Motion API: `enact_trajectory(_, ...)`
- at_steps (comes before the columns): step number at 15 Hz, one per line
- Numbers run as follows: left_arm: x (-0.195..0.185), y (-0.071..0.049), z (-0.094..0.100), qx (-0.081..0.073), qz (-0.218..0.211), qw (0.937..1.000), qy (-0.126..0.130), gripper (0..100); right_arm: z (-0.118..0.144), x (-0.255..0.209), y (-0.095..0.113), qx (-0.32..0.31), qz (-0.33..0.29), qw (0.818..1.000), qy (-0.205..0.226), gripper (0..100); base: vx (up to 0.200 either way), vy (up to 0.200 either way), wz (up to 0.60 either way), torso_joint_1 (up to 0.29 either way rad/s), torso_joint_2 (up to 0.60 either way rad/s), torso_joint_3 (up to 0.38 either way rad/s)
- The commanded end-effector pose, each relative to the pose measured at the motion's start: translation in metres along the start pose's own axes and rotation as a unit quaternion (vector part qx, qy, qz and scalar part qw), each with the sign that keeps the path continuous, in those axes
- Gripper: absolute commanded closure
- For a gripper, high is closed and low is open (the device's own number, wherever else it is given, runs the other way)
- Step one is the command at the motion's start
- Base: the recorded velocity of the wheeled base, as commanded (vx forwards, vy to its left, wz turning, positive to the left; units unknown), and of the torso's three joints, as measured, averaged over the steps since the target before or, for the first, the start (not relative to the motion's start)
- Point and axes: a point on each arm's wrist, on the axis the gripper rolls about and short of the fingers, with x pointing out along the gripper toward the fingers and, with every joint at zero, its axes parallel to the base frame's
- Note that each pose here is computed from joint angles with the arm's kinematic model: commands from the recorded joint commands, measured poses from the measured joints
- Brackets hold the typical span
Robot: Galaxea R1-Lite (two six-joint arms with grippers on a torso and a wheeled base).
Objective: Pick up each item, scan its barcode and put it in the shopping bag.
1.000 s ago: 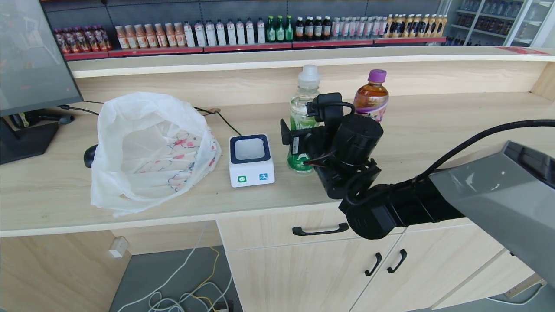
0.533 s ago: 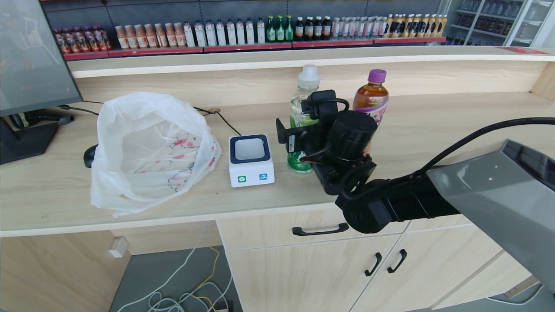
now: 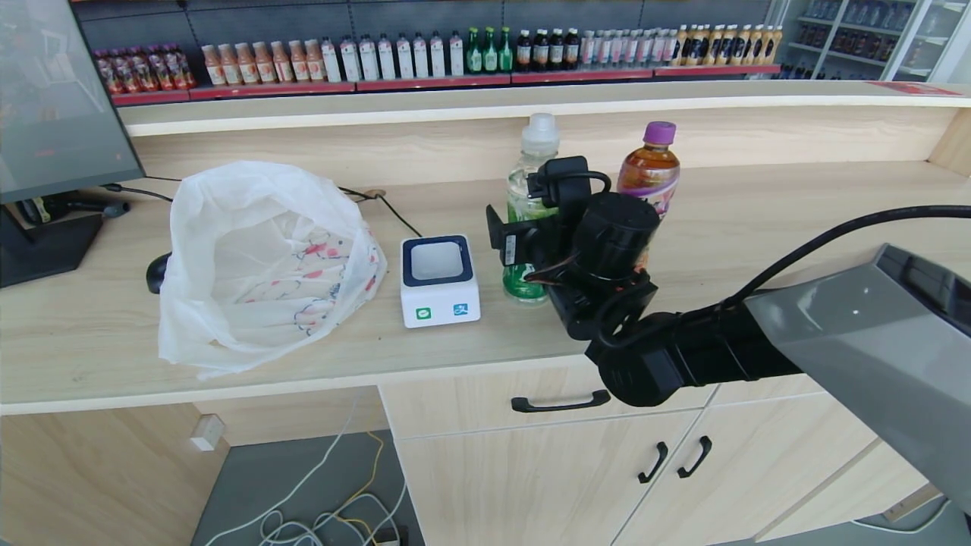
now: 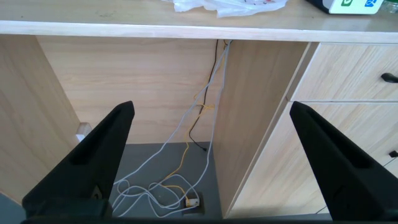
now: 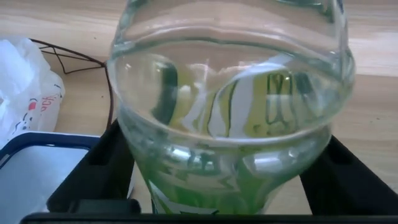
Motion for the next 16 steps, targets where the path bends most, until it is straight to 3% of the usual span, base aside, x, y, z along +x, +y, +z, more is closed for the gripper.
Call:
enact_trajectory(1,0.000,0.000,0.000,0.000,0.000,1.0000,0.000,0,0.003,0.001,0.000,0.002,-0.001,1.000,-0.005,100,0.000,0.000,0.00,0.000,0.00,0.000)
enact_trajectory(10,0.000,0.000,0.000,0.000,0.000,1.0000,0.000,0,0.009,0.003,-0.005,0.005,-0.005,1.000,-0.014,100,0.000,0.000,0.00,0.000,0.00,0.000)
enact_trajectory(16,0.000,0.000,0.000,0.000,0.001,1.0000,0.000,0,0.027,0.000,-0.008,0.013,-0.005,0.999,-0.031,100,0.000,0.000,0.00,0.000,0.00,0.000)
